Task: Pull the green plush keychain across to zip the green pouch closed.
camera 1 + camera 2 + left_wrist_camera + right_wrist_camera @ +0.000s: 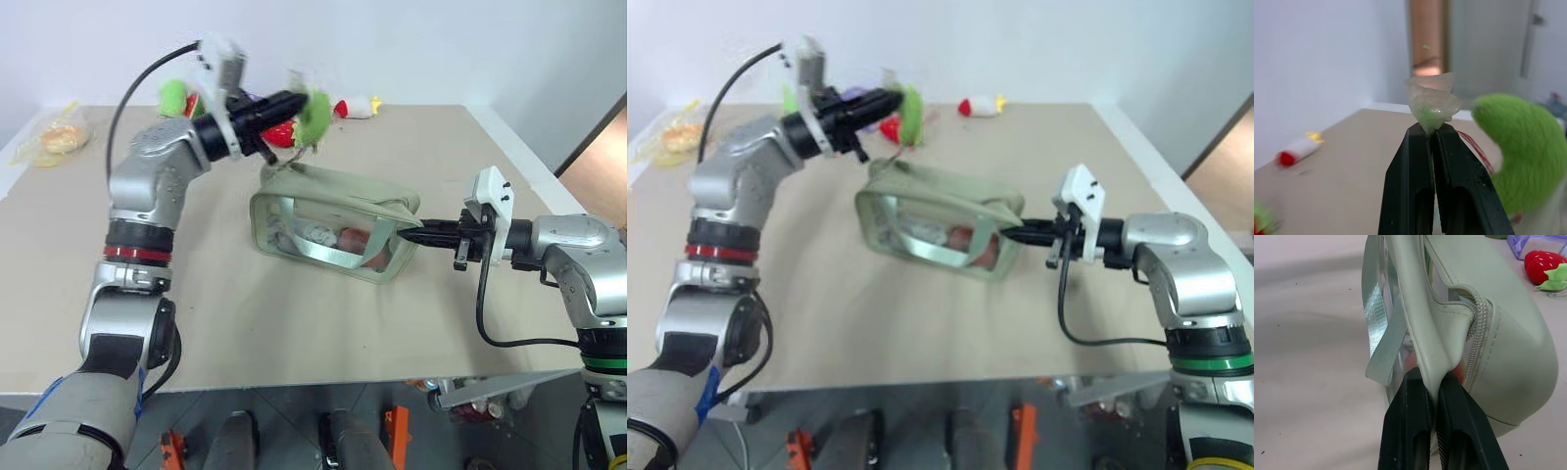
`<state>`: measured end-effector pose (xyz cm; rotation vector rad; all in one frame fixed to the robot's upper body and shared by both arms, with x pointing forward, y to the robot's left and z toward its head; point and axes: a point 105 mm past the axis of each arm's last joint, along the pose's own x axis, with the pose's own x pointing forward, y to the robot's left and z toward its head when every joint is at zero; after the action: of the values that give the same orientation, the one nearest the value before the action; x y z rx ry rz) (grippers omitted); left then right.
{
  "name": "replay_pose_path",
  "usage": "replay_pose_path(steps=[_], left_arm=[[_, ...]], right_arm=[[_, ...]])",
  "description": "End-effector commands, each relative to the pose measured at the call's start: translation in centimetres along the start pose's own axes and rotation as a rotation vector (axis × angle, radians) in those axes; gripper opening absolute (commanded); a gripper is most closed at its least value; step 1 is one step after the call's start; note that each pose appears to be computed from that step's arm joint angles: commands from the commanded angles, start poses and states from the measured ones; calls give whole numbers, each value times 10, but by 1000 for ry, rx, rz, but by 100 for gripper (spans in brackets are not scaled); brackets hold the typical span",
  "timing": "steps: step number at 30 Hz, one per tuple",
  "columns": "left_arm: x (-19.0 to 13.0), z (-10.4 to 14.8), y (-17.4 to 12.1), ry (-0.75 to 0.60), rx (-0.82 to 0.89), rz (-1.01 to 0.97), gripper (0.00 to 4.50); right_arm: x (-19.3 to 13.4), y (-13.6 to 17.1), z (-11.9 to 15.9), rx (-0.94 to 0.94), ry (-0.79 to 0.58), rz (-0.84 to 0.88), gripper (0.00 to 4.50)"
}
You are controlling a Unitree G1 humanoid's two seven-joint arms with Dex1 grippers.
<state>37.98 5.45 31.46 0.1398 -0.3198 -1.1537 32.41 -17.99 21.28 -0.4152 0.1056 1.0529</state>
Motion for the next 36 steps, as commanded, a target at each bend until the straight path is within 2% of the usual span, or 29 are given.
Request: replay_pose_path(steps=[1,6,7,15,20,28,33,36], left_arm=[[-3,-4,-11,40,36,-62,6],[-10,-16,-4,76,-1,-28,6],[-11,-15,-1,72,-14,-18,70],[-19,-13,22,83,10,105,336],[-28,-13,20,101,35,84,336],[-58,-9,0,149,49,-37,336],[-95,3,28,104,-18,107,336],[-113,3,34,76,-93,132,336]], right_arm=[[-5,0,8,-29,-15,-20,0],[-6,0,8,-27,-13,-25,0],[-6,0,8,-26,-13,-26,0],[-4,-1,12,-34,-23,-20,0],[-3,-2,14,-40,-26,-16,0],[-2,-2,15,-43,-32,-11,0],[1,0,14,-39,-32,-4,0],[2,1,13,-36,-30,-3,0]])
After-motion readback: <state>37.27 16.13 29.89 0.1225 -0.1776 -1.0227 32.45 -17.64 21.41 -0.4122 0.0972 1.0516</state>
